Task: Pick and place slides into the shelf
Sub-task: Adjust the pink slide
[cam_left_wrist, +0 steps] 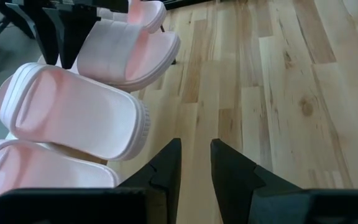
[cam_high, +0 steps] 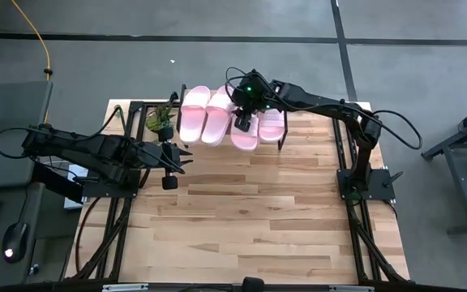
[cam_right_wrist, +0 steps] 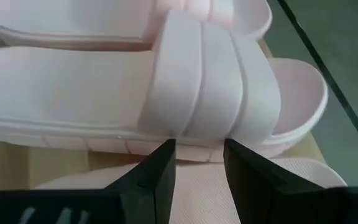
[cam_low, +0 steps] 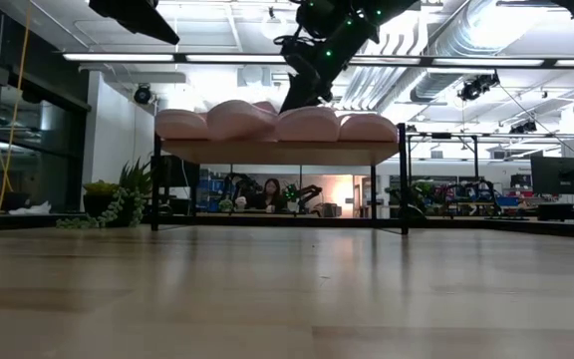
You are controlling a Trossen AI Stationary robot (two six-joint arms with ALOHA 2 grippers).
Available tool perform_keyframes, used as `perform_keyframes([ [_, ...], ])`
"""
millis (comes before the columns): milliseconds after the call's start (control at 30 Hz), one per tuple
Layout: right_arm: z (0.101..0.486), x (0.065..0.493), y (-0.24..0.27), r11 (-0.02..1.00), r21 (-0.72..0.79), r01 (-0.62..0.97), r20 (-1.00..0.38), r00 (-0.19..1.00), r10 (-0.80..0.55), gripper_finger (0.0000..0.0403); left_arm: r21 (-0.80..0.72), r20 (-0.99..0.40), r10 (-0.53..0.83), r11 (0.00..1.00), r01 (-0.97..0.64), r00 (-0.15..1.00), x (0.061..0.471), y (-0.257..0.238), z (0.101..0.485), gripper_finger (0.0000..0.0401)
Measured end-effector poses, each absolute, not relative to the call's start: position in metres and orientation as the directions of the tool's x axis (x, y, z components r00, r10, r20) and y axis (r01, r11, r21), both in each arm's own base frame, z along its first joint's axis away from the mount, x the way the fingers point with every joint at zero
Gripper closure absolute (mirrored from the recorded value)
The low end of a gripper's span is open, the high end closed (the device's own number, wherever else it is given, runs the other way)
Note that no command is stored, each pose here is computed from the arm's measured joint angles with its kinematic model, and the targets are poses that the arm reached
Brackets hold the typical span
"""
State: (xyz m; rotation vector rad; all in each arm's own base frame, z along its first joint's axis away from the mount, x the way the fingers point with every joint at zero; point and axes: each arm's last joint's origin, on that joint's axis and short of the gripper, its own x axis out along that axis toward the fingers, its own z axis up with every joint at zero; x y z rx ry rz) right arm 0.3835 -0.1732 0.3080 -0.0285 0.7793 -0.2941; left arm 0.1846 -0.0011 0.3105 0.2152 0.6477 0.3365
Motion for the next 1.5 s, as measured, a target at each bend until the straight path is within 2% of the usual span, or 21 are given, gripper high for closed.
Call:
perform_keyframes([
  [200, 0.31, 0.385, -0.174, 0.976, -0.108, 0.189, -0.664, 0.717, -0.212, 0.0276, 0.298, -0.552, 0.371, 0.924, -0.24, 0.747, 0.185, -0.001, 0.311, 0.0328],
  [367, 0.31, 0.381, -0.184, 0.938, -0.143, 0.315, -0.664, 0.672, -0.327, 0.0276, 0.296, -0.551, 0.371, 0.924, -0.241, 0.747, 0.185, -0.001, 0.311, 0.0328],
  [600, 0.307, 0.374, -0.19, 0.906, -0.163, 0.39, -0.697, 0.605, -0.385, 0.0276, 0.295, -0.551, 0.371, 0.925, -0.241, 0.748, 0.185, -0.001, 0.311, 0.0328],
  [1000, 0.305, 0.374, -0.19, 0.907, -0.168, 0.386, -0.706, 0.595, -0.384, 0.0276, 0.287, -0.537, 0.368, 0.926, -0.246, 0.759, 0.186, -0.001, 0.312, 0.0328],
  [1167, 0.295, 0.384, -0.192, 0.943, -0.137, 0.303, -0.697, 0.647, -0.309, 0.0276, 0.274, -0.536, 0.349, 0.933, -0.233, 0.769, 0.187, -0.002, 0.313, 0.0328],
  [1367, 0.291, 0.387, -0.201, 0.927, -0.146, 0.344, -0.674, 0.651, -0.348, 0.0276, 0.271, -0.535, 0.345, 0.935, -0.23, 0.771, 0.187, -0.002, 0.313, 0.0328],
  [1500, 0.288, 0.383, -0.206, 0.91, -0.164, 0.381, -0.696, 0.609, -0.38, 0.0276, 0.273, -0.536, 0.344, 0.935, -0.228, 0.771, 0.187, -0.002, 0.313, 0.0328],
])
